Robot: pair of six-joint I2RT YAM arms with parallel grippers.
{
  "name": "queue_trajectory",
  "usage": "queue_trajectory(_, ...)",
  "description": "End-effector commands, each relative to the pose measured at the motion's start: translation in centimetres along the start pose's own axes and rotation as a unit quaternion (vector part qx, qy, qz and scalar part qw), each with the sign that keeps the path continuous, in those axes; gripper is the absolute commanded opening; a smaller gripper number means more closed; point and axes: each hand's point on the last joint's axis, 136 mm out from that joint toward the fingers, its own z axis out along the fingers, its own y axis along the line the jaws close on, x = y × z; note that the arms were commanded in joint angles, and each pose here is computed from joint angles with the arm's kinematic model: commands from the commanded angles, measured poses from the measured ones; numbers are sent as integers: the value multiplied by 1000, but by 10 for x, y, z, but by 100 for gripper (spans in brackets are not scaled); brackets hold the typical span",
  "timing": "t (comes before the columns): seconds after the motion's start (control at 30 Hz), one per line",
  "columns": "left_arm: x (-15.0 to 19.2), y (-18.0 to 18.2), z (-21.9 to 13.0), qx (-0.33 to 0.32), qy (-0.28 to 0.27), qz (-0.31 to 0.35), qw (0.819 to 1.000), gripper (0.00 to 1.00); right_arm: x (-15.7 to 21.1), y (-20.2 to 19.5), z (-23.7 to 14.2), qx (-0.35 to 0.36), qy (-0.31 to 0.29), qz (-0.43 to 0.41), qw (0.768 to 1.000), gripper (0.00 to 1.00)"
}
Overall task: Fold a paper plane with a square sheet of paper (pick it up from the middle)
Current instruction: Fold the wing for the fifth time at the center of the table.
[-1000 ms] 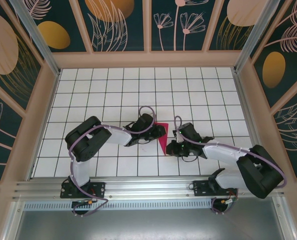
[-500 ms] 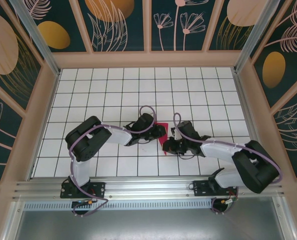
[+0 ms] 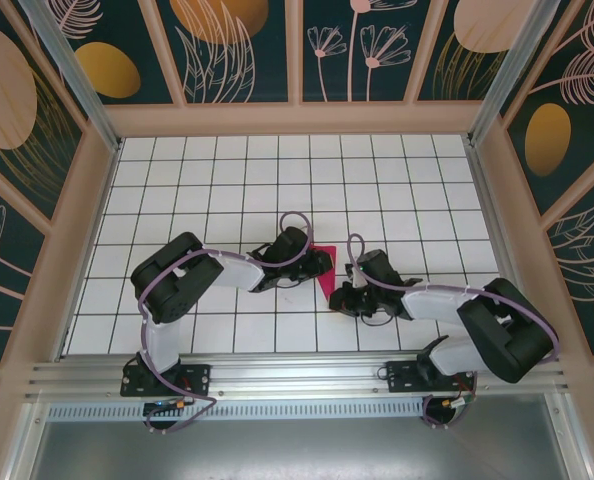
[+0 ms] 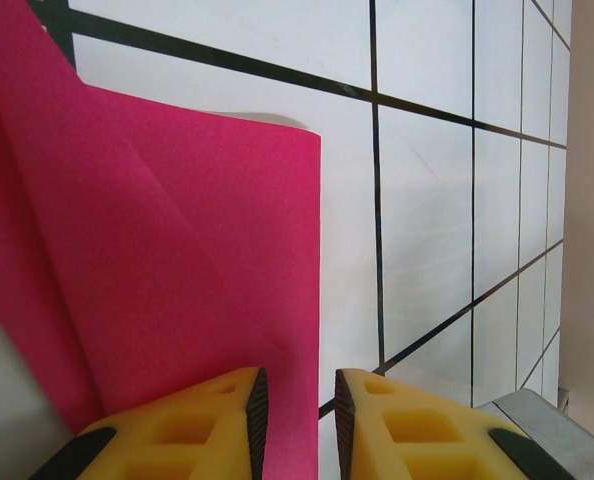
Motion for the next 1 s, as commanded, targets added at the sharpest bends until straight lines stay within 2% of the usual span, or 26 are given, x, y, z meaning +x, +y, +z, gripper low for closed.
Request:
queue_trajectory(0.0,16,44,6,-68,24,-6,997,27,36,-46,1,72,54,46,995,12)
queue_trajectory(0.2,16,44,7,-67,23,-7,997,27,49,-62,-2,102,72,65,990,11)
queue_trajectory(0.5,16,42,7,-63,23,-8,998,27,56,-45,-8,45,73,50,995,11)
queue_trajectory(0.63,16,39,7,-56,24,-6,998,27,29,-5,-17,-5,33,11,999,12)
queue_trajectory(0.77,14,34,8,-48,23,-4,999,28,-7,35,-35,-50,-38,-23,998,12)
queue_trajectory(0.97,14,33,8,-48,22,-7,999,27,-32,38,-24,-35,-61,-11,997,10)
